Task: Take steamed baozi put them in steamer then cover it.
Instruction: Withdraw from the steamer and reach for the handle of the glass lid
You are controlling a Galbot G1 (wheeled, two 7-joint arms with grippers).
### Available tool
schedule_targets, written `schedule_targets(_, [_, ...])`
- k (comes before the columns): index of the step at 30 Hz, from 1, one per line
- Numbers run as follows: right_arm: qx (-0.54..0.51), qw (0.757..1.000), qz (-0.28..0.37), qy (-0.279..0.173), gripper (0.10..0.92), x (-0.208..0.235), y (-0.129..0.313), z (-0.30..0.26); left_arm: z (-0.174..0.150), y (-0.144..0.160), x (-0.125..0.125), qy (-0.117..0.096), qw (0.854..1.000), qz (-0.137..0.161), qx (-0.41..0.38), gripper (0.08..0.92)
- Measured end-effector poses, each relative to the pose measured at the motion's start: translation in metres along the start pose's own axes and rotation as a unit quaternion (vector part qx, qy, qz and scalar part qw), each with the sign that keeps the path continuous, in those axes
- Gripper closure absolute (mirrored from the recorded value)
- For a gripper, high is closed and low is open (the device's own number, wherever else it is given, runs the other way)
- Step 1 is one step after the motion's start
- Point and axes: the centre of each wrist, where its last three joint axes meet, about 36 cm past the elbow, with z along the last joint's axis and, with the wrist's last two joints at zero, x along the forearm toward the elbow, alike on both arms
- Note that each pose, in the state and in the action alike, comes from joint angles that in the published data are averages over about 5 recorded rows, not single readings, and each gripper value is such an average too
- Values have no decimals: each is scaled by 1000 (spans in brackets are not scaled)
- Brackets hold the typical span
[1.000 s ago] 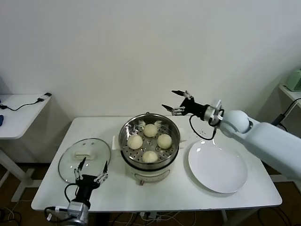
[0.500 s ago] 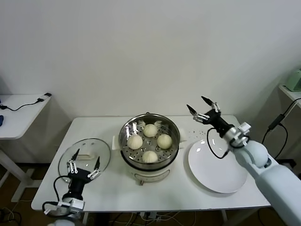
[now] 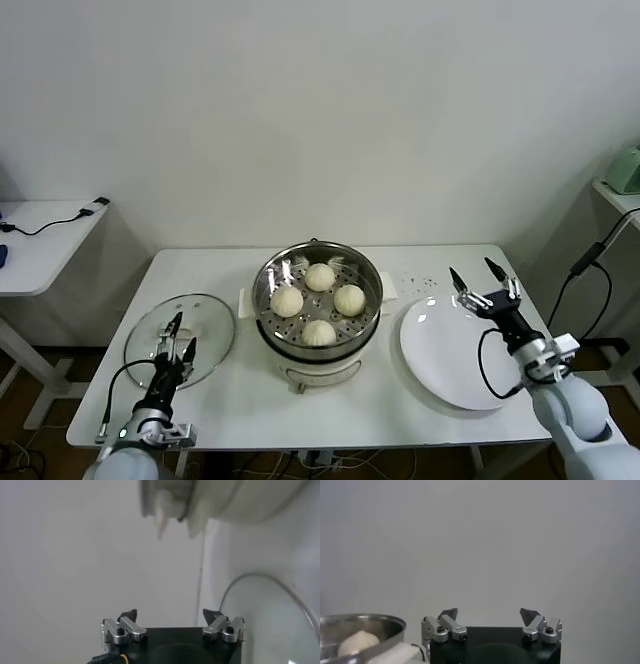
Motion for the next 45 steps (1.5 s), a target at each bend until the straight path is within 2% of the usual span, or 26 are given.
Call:
schedule_targets(8, [4,999,31,19,200,32,0,21,12,-26,-33,24,996,6,-83,177])
schedule_targets(19, [14,998,49,31,200,51,-1,36,24,-51,-66,76,988,6,-131,177])
schedule_targets(34, [25,997,51,42,200,63,1,49,26,-61,-93,87,987,-6,-135,177])
schedule_targets(37, [28,997,51,44,200,66,1,51,27,-62,-97,87,987,-5,-132,208])
schedule_targets(45, [37,997,48,50,200,72,0,56,32,-65,-100,84,989,3,-121,431])
